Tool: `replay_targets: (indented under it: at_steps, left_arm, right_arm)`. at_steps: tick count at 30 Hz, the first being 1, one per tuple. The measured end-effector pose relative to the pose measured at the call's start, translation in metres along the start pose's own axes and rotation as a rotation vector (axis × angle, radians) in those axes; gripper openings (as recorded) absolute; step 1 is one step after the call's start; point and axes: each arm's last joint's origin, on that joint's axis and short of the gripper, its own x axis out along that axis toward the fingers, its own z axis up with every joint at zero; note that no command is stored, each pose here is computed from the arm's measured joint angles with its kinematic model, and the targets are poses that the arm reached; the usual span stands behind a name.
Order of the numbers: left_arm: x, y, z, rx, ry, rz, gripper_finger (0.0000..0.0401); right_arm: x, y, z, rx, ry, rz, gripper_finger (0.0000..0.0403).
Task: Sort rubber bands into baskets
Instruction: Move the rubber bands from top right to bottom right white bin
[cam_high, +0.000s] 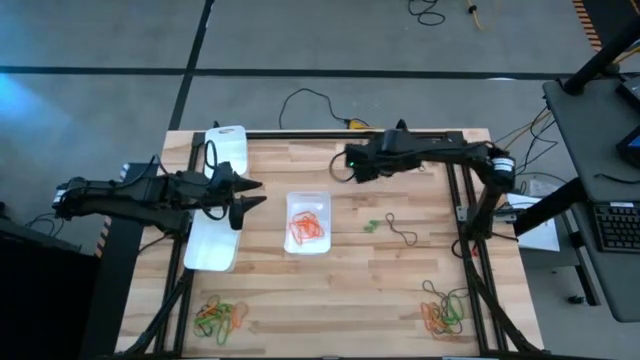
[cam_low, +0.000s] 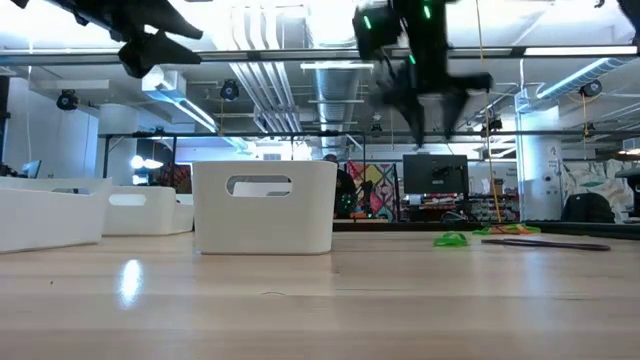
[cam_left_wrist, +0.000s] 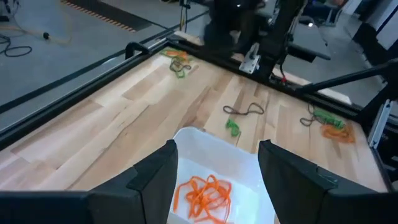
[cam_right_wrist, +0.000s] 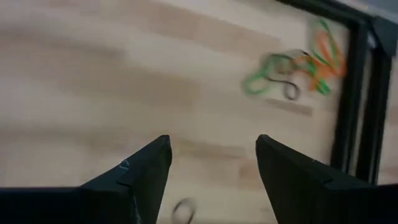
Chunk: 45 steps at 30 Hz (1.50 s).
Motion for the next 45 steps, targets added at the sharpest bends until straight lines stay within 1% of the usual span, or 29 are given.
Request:
replay_targets:
  at_steps: [3,9,13,18,23,27,31,35,38,42,45]
  left_arm:
    - [0.005,-0.002,0.000,-0.004,-0.001,0.000,0.0207]
    - [0.012,-0.004,0.000,-0.047,0.000,0.001,0.0207]
    - [0.017,-0.004,0.003,-0.069,0.001,0.019,0.0207]
    - [0.024,0.000,0.018,-0.062,-0.020,0.072,0.0207]
    - [0.037,0.010,0.034,-0.061,-0.028,0.162,0.0207]
    - [0.046,0.015,0.043,-0.068,-0.026,0.204,0.0207]
    - [0.050,0.015,0.047,-0.060,-0.023,0.214,0.0207]
    - [0.054,0.015,0.046,-0.064,-0.005,0.220,0.0207]
    - [0.057,0.015,0.044,-0.079,0.004,0.224,0.0207]
    - [0.061,0.016,0.042,-0.105,0.016,0.231,0.0207]
    - [0.064,0.016,0.041,-0.122,0.023,0.235,0.0207]
  right_arm:
    - [0.037,-0.023,0.011,0.132,0.029,-0.059,0.0228]
    - [0.099,-0.061,0.029,0.385,0.069,-0.119,0.0228]
    - [0.127,-0.083,0.038,0.551,0.077,-0.146,0.0228]
    - [0.155,-0.110,0.044,0.740,0.084,-0.173,0.0228]
    - [0.171,-0.129,0.047,0.923,0.078,-0.193,0.0228]
    - [0.181,-0.141,0.050,0.999,0.068,-0.194,0.0228]
    - [0.190,-0.151,0.053,1.057,0.051,-0.184,0.0231]
    - [0.194,-0.159,0.057,1.130,0.037,-0.180,0.0256]
    - [0.192,-0.161,0.059,1.217,0.023,-0.183,0.0283]
    - [0.191,-0.161,0.060,1.380,-0.011,-0.184,0.0314]
    - [0.196,-0.162,0.058,1.439,-0.017,-0.205,0.0327]
